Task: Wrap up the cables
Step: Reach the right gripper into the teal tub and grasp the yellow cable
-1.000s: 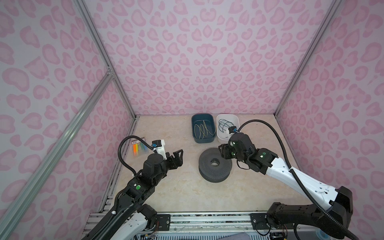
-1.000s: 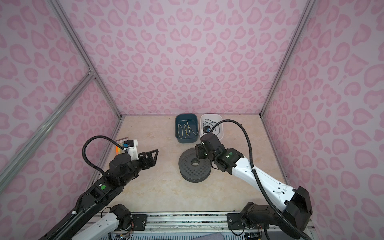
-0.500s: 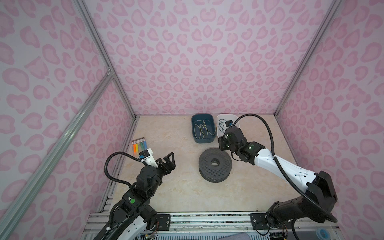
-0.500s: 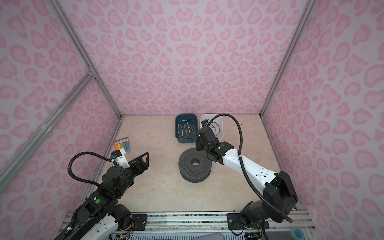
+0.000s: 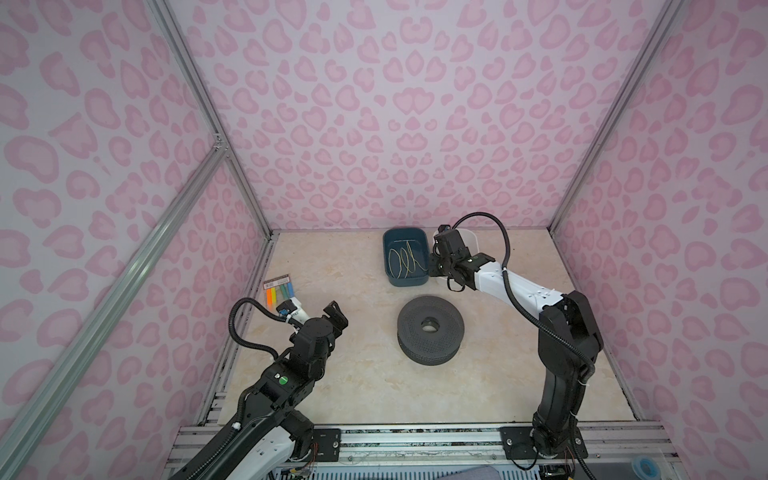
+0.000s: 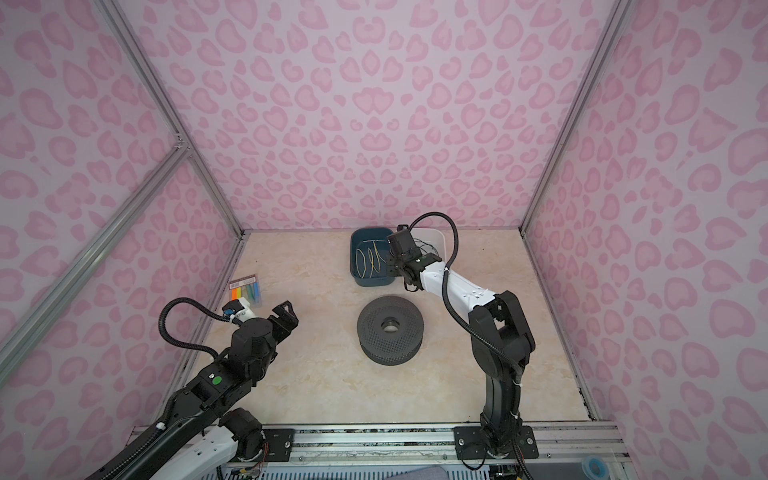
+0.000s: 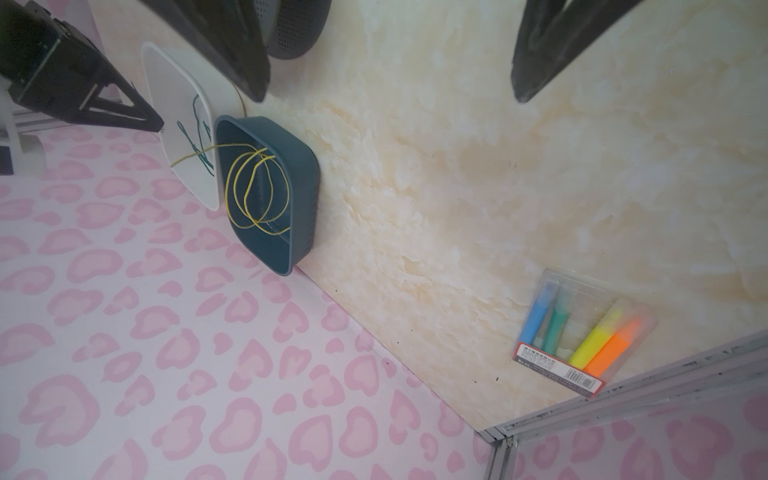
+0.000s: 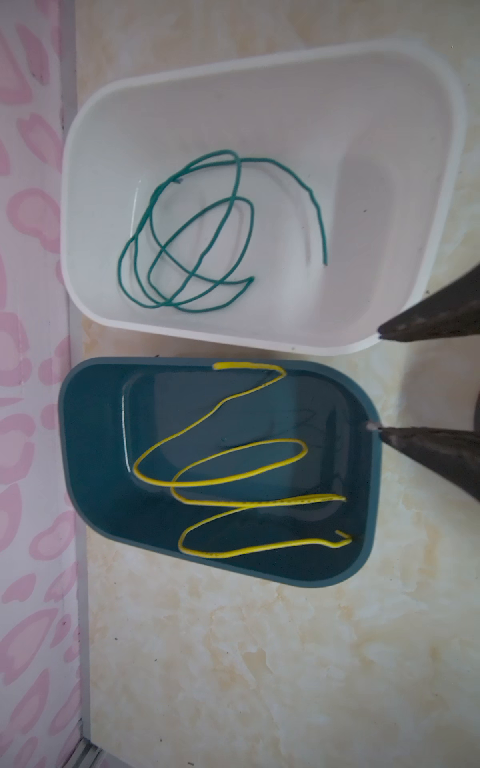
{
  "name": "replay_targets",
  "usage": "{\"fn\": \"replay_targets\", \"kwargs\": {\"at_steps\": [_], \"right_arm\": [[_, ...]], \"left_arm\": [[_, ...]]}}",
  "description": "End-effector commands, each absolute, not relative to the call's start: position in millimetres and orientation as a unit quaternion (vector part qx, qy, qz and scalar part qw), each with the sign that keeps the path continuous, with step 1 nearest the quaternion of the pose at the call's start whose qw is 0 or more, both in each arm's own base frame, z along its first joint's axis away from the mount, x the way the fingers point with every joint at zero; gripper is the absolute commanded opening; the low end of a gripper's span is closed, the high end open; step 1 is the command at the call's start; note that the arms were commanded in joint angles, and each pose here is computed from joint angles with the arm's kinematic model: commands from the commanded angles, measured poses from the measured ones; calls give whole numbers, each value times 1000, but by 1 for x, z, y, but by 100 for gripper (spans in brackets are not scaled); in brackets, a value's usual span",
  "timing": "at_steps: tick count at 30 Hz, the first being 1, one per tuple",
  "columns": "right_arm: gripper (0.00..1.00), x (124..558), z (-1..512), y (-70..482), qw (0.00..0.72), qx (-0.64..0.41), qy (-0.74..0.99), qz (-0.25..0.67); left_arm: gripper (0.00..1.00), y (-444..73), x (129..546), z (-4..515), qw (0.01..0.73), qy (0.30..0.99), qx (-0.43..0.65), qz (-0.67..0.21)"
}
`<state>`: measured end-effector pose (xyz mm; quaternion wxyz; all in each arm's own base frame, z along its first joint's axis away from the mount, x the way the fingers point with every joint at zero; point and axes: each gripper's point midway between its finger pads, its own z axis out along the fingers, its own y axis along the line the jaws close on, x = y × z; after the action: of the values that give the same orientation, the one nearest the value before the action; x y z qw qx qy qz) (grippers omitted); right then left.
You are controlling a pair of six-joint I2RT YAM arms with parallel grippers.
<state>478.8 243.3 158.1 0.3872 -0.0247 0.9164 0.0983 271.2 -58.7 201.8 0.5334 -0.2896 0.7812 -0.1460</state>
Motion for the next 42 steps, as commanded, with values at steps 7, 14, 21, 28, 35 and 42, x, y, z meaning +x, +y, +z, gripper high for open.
{"fn": "replay_targets", "kwargs": {"at_steps": [7,14,21,28,35,42], "right_arm": [[29,518,151,237,387,-11,917,98],[31,526,146,241,380,-18,917,115],[33,533,145,244,377,-20,918,121],[29,543,133,247,366,-21,922,124],[4,553,129,251,362,-24,923,128],[0,550,154,256,376,-30,914,145]], "left_arm": [[90,-108,295,229,544,799,-160,-200],[93,-133,298,201,492,833,-125,-218],[97,-141,312,193,471,849,-127,-203],[98,-150,320,198,467,851,-119,-209],[97,-159,325,200,463,856,-97,-211],[97,-165,334,207,464,861,-71,-196]]}}
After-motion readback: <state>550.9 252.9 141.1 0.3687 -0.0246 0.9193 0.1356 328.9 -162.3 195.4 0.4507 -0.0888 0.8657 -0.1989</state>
